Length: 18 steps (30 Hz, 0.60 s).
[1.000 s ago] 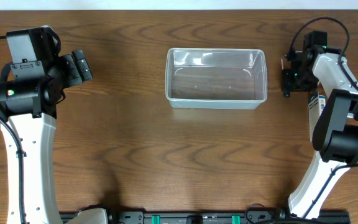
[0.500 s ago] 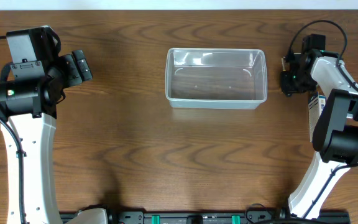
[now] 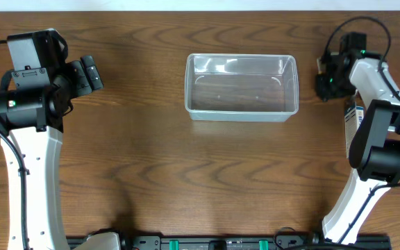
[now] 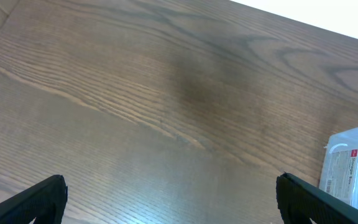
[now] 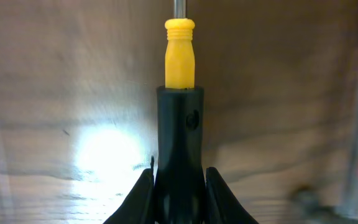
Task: Pack container
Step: 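Carry the screwdriver over the container with the right gripper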
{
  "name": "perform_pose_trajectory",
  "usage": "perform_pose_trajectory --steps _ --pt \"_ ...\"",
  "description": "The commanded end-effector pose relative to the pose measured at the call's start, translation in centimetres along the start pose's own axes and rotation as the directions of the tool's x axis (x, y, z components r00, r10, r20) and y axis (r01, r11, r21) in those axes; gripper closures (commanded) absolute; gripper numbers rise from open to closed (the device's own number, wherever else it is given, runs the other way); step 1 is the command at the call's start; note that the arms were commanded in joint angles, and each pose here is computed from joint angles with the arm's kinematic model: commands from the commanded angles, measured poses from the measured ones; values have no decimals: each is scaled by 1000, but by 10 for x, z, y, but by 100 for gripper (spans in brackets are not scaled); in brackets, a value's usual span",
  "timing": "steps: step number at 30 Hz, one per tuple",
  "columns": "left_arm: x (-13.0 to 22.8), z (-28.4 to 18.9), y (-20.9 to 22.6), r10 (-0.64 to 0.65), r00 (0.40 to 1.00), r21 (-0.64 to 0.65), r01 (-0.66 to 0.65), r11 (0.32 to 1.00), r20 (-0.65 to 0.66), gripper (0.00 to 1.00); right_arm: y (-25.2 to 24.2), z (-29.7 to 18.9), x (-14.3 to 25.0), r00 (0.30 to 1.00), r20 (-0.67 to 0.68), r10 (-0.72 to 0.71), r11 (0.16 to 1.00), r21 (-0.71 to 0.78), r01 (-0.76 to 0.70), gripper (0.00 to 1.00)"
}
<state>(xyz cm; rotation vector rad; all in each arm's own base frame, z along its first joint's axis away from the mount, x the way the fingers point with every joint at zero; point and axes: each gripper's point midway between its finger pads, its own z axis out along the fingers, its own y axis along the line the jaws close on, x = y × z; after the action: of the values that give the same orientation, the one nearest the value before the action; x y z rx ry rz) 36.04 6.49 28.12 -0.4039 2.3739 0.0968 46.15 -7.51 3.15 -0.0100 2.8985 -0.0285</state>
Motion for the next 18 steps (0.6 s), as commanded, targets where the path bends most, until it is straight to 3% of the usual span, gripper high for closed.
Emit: perform_pose_trajectory --steps 1,9,14,18 --pt "-5 -3 3 11 1000 -15 -11 1000 15 2 -3 -29 -38 995 96 -9 1000 22 7 98" --pt "-5 -3 3 12 1000 -15 -12 1000 15 2 12 -99 -85 976 211 -52 998 29 47 99" --pt "-5 -3 3 11 1000 -15 -11 1000 15 2 70 -129 -92 949 247 -196 973 -73 220 99" --pt "-5 -3 3 11 1000 -15 -11 1000 15 2 129 -148 -82 903 267 -337 903 -180 390 99"
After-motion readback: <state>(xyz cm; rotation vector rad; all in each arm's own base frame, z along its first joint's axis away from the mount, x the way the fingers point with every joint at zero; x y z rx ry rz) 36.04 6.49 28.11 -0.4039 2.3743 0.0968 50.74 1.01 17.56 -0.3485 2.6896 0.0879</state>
